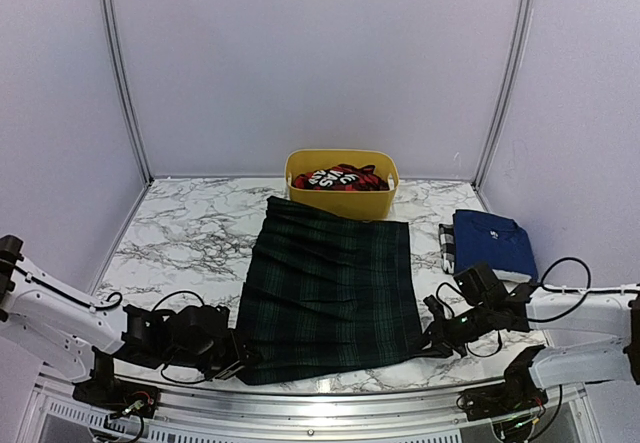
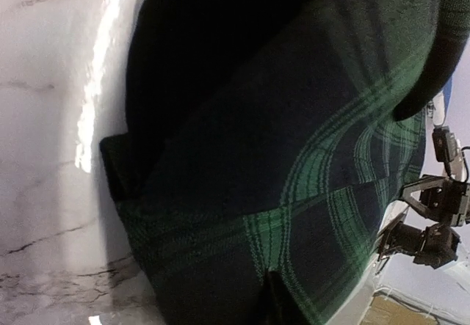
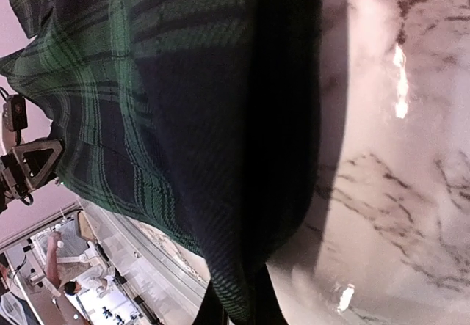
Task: Fold and stack the mixed laundry pile
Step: Pick up the flattened skirt from the center of the board, then fold the flattened skirt at the center of the board.
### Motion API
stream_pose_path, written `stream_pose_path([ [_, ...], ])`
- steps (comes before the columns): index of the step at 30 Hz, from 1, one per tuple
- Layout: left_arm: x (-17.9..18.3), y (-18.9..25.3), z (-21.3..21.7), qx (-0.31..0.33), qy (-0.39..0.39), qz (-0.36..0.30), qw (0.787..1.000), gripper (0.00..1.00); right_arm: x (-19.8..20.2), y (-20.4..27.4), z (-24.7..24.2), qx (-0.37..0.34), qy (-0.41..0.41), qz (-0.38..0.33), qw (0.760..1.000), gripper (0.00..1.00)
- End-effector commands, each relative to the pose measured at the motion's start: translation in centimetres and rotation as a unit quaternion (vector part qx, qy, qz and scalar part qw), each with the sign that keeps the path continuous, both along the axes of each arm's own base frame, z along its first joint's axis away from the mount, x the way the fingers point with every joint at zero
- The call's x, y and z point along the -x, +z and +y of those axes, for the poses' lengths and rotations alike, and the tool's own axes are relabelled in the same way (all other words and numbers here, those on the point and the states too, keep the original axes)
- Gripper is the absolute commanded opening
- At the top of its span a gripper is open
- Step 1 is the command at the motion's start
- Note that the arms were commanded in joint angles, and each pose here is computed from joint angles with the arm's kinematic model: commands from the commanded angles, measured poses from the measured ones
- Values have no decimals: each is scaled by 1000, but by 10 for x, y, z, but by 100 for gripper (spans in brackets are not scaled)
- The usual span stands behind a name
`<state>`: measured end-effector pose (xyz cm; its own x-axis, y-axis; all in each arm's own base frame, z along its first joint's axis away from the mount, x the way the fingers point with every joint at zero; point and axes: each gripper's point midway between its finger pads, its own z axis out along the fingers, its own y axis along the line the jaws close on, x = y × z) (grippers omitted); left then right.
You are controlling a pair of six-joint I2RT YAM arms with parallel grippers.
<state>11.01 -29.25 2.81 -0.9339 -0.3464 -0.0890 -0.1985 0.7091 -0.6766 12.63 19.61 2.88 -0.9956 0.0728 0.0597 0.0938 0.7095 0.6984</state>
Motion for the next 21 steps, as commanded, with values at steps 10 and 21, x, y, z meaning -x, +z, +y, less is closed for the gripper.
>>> stream_pose_path([
  [10,7,94,7,34,-51,-52,997,0,21,82,-3,-55,1,-35,998,0],
  [21,-94,155,21,27,15,-116,993,0,-66,155,10,-101,-51,-128,985,0],
])
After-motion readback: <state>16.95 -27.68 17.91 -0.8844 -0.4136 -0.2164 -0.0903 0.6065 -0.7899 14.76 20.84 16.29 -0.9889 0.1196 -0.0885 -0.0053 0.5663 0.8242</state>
